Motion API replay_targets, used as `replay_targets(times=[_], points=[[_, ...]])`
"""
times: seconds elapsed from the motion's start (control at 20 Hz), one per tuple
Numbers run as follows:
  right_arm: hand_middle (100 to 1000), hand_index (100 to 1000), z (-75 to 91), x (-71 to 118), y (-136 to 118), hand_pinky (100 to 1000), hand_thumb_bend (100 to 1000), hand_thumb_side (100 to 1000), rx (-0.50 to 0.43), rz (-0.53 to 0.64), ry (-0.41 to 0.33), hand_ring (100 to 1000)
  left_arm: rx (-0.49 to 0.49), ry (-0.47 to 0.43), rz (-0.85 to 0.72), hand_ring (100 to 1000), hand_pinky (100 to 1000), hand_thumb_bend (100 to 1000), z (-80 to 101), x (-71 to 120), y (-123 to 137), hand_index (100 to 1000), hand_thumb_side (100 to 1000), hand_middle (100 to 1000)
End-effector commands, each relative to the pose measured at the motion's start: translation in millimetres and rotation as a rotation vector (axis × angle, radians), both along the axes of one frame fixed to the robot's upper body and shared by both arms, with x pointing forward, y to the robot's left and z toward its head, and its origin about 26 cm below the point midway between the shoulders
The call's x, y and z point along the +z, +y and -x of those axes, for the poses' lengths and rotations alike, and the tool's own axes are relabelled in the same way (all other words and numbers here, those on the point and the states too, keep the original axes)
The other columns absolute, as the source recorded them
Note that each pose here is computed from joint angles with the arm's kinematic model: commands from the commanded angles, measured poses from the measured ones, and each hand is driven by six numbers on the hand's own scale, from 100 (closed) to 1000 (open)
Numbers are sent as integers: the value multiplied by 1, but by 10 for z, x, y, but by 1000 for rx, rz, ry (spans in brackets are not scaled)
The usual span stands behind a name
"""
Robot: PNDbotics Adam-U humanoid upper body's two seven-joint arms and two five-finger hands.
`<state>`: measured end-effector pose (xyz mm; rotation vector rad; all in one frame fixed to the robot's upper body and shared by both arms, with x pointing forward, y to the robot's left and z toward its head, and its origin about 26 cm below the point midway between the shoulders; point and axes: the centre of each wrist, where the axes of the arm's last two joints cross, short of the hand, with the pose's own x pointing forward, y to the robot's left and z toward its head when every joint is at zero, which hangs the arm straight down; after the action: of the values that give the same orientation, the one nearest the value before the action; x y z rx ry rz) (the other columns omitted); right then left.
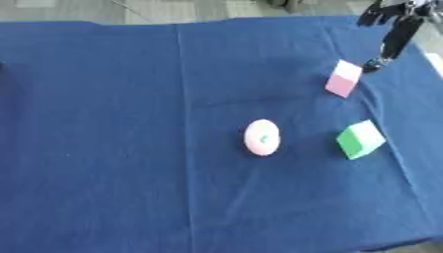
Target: Pick up the objects with one hand, pass them to the other hand, and then place them into the box on the other side of the table.
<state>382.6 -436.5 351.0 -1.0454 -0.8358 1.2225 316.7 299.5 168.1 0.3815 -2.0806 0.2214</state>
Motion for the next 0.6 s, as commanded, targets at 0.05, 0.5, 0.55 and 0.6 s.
replay_targets(times=[0.05,0.5,0.55,0.6], points=[[908,915,25,109,-47,946,533,100,-27,30,-17,966,2,-23,-27,834,709,193,18,98,45,872,919,757],[904,923,-80,-37,-95,938,549,115,-62,-2,22,957,0,-29,-22,833,709,194,17,105,35,871,918,755],[903,923,-90,-54,-103,937,551,122,-69,-10,26,956,1,-30,-22,833,709,194,18,106,35,871,918,755],[902,924,-98,-66,-109,936,552,129,-77,-14,28,954,1,-30,-21,833,709,193,18,107,34,871,918,755]])
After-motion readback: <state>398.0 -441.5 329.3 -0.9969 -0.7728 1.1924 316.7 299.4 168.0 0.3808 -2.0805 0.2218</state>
